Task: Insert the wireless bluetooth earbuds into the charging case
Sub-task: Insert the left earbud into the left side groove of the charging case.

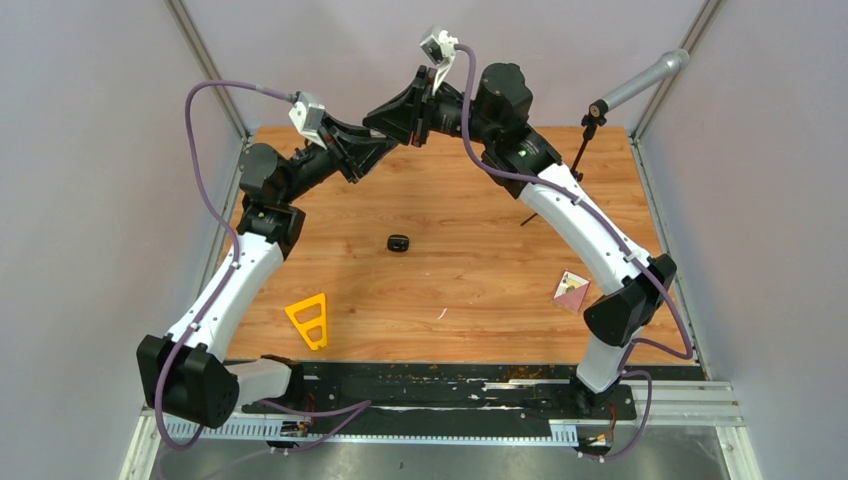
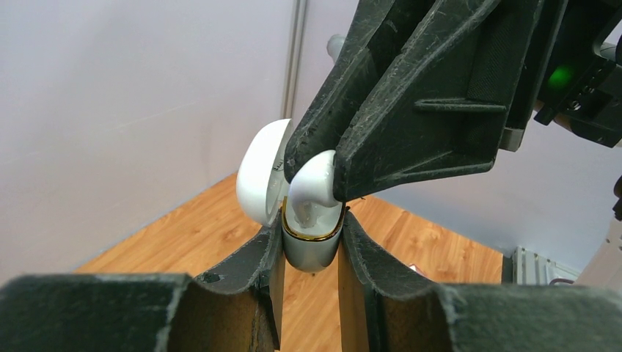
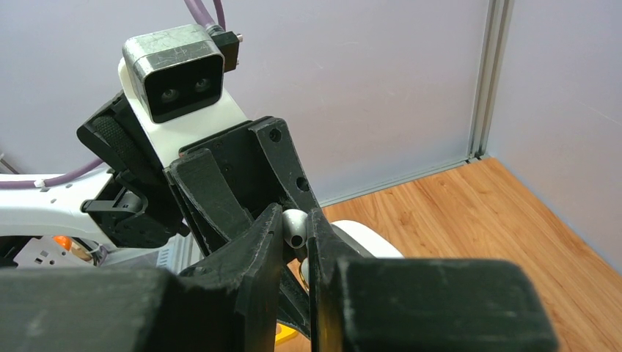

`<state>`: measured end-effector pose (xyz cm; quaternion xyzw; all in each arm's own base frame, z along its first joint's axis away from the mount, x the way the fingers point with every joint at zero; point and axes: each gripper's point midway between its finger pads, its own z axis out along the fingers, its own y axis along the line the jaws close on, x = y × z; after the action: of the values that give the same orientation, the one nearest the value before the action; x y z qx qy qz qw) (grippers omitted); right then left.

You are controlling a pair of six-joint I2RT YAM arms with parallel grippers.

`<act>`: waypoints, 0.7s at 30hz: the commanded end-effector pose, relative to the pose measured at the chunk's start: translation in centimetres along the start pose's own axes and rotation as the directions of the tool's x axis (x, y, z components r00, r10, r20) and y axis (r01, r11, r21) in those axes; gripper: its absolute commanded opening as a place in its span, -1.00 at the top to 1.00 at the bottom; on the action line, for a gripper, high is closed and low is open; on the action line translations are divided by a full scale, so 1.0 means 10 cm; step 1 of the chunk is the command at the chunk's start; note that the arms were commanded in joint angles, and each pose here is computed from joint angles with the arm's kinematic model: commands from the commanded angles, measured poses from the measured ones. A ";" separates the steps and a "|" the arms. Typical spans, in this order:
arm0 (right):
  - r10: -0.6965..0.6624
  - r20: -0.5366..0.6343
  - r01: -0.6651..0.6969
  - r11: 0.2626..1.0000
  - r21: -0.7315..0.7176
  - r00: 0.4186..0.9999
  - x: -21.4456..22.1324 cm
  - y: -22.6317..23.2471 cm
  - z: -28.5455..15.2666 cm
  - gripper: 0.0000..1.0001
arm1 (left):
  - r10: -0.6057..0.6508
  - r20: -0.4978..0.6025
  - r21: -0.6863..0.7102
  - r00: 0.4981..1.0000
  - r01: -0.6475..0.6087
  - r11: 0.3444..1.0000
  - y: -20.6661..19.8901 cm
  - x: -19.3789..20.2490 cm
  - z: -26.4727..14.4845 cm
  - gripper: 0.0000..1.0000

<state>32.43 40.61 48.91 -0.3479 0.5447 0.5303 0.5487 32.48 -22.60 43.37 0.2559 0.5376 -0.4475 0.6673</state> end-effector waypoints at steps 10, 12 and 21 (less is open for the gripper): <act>-0.068 0.026 0.066 0.996 0.053 0.997 -0.12 0.07 -0.14 0.78 | 0.081 0.094 0.018 0.992 -0.083 0.996 -0.12 -0.42 -0.01 1.00; -0.074 0.027 0.072 0.995 0.064 0.997 -0.11 0.05 -0.15 0.78 | 0.083 0.094 0.020 0.992 -0.085 0.996 -0.12 -0.42 -0.01 1.00; -0.049 0.047 0.047 0.998 0.050 0.998 -0.09 0.07 -0.07 0.74 | 0.082 0.091 0.022 0.992 -0.084 0.996 -0.13 -0.42 -0.02 1.00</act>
<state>32.48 39.70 48.38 -0.3386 0.5504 0.5023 0.5745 32.68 -22.27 43.25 0.2538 0.5408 -0.4450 0.6672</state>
